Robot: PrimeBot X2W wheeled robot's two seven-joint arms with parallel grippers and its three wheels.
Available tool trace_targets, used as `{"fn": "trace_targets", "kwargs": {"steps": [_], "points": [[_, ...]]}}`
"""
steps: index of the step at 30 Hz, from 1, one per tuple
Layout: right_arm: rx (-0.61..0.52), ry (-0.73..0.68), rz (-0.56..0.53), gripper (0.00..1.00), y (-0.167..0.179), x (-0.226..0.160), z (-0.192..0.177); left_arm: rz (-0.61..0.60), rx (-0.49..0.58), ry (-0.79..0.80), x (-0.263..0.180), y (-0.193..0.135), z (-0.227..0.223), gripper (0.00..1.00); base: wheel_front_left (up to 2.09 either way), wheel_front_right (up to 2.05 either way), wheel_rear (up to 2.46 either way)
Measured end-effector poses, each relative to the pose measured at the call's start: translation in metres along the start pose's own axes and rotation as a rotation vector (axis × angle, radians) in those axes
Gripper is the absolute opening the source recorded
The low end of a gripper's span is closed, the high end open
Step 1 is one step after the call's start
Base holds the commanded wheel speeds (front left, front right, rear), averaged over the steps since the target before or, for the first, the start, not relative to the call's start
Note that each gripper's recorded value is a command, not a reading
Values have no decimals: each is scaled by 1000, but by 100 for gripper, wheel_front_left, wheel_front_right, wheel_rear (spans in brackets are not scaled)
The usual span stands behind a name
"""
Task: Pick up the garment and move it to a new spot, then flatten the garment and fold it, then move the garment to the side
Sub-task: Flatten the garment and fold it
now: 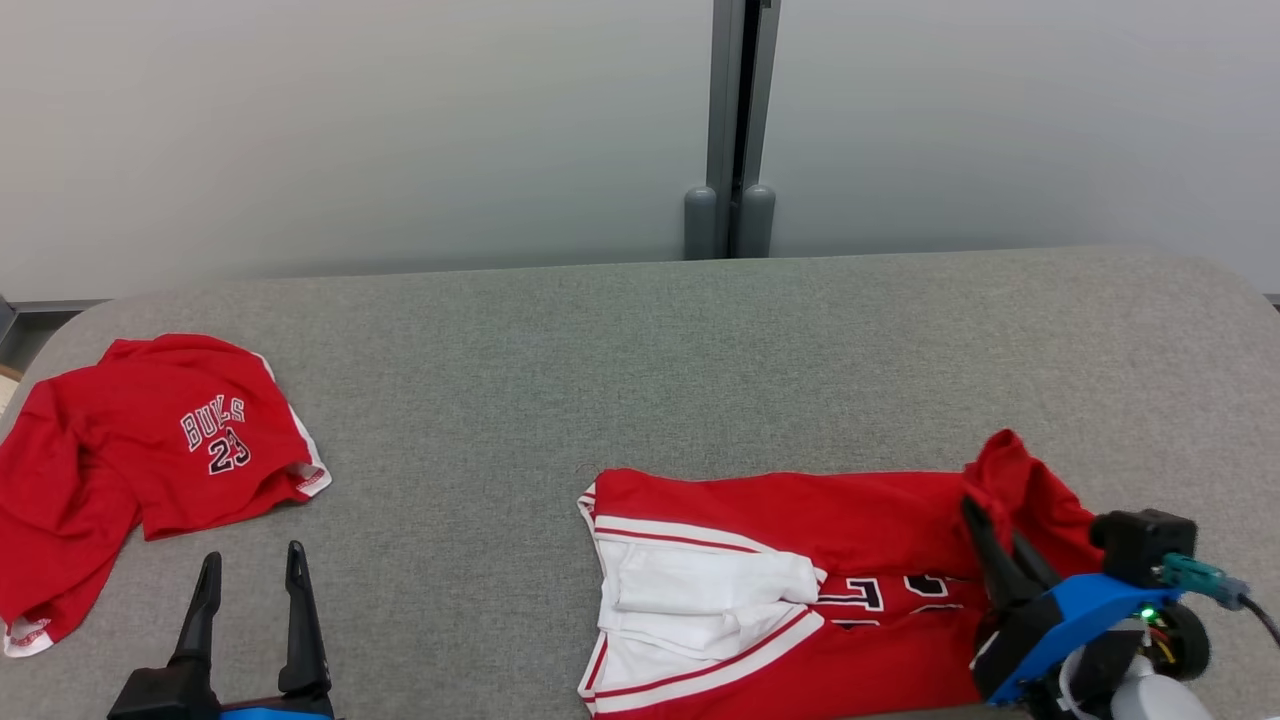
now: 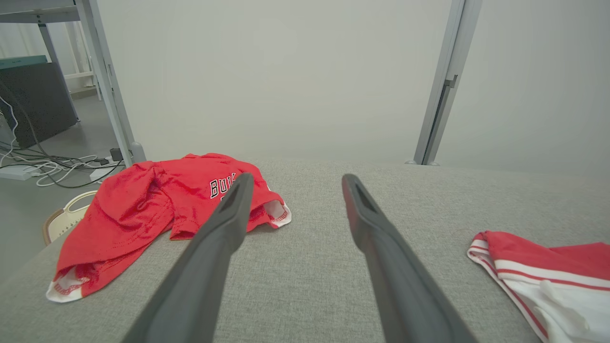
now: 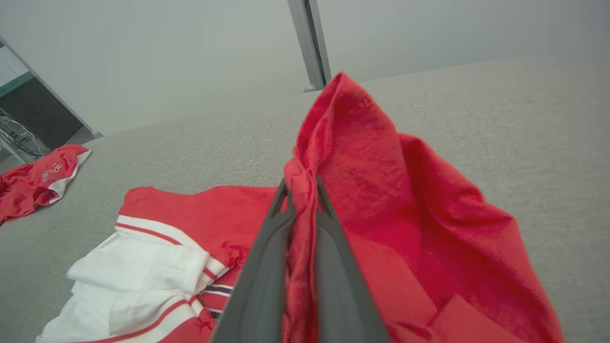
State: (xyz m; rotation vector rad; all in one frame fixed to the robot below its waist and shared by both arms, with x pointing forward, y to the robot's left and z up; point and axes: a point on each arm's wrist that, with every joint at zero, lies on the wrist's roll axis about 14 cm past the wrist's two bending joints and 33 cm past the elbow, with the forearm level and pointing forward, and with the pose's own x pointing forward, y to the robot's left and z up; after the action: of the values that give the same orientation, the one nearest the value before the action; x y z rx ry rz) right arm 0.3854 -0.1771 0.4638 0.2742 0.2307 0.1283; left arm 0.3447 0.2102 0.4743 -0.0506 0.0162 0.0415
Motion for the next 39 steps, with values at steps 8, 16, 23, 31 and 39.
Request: {"fn": "trace_targets", "kwargs": {"steps": [8, 16, 23, 31, 39], "points": [[18, 56, 212, 0, 84, 8, -17, 21, -1, 11, -7, 7, -3, 100, 0, 0, 0], [41, 80, 359, 0, 141, 20, -23, 38, -4, 19, -5, 13, -6, 100, 0, 0, 0], [46, 101, 447, 0, 174, 27, -31, 49, -5, 19, -3, 16, -6, 100, 0, 0, 0], [83, 113, 511, 0, 196, 30, -38, 59, -6, 23, -2, 19, -7, 100, 0, 0, 0], [93, 93, 522, 100, 200, 31, -40, 54, -15, 27, 0, 17, -8, 100, 0, 0, 0]]}}
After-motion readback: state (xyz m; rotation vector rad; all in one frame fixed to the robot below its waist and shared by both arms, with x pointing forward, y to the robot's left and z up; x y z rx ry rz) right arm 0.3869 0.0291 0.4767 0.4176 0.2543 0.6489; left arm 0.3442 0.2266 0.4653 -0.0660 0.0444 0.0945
